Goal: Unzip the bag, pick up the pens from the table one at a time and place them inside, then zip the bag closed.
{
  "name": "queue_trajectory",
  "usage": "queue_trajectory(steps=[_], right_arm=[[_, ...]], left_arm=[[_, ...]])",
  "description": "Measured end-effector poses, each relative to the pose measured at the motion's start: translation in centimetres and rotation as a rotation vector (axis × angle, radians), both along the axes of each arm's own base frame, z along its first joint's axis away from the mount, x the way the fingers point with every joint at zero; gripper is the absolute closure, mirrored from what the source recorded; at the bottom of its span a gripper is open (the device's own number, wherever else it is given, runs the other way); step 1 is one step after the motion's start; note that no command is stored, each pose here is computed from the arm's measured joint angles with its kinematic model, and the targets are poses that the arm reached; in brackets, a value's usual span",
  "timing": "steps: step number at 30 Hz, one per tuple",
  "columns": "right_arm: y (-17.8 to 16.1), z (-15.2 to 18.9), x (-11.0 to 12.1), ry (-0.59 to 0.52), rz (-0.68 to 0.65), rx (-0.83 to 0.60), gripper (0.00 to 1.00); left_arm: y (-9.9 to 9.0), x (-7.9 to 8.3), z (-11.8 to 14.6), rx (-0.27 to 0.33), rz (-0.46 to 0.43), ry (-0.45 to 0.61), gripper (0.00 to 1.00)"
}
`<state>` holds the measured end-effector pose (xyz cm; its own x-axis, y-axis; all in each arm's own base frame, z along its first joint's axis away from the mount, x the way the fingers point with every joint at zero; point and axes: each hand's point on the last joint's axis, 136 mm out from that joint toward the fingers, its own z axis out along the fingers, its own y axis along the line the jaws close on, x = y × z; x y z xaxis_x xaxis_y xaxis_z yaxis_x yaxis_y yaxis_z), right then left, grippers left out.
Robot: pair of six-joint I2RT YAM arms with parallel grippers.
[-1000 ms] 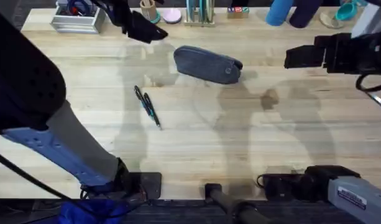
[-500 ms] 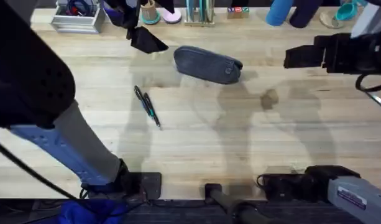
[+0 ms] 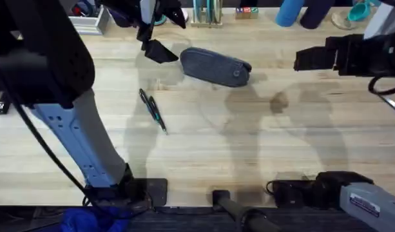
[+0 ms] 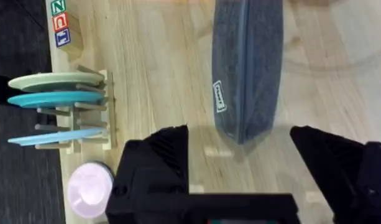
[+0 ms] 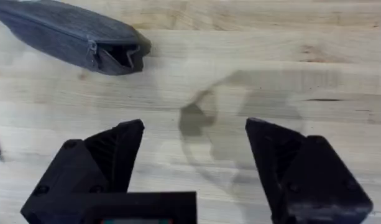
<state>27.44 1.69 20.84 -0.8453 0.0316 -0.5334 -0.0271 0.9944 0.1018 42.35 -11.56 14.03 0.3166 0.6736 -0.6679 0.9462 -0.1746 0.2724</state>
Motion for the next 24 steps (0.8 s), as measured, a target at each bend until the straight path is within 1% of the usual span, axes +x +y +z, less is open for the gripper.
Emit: queue_trajectory(steps=[5,11,20,24], right_arm=[[0.0,0.0,0.0,0.000,0.000,0.000,0.005],[0.0,0.0,0.0,0.000,0.000,0.000,0.006],[0.0,0.0,0.0,0.000,0.000,0.000,0.006],[0.0,0.0,0.0,0.000,0.000,0.000,0.006]], left_arm=[[-0.5,0.5,-0.9,-0.044,-0.004,0.011,0.010],[-0.8,0.5,-0.9,-0.070,-0.007,0.016,0.010],[-1.0,0.5,-0.7,-0.088,-0.008,0.017,0.010],[-1.1,0.5,-1.5,-0.095,-0.010,0.036,0.010]])
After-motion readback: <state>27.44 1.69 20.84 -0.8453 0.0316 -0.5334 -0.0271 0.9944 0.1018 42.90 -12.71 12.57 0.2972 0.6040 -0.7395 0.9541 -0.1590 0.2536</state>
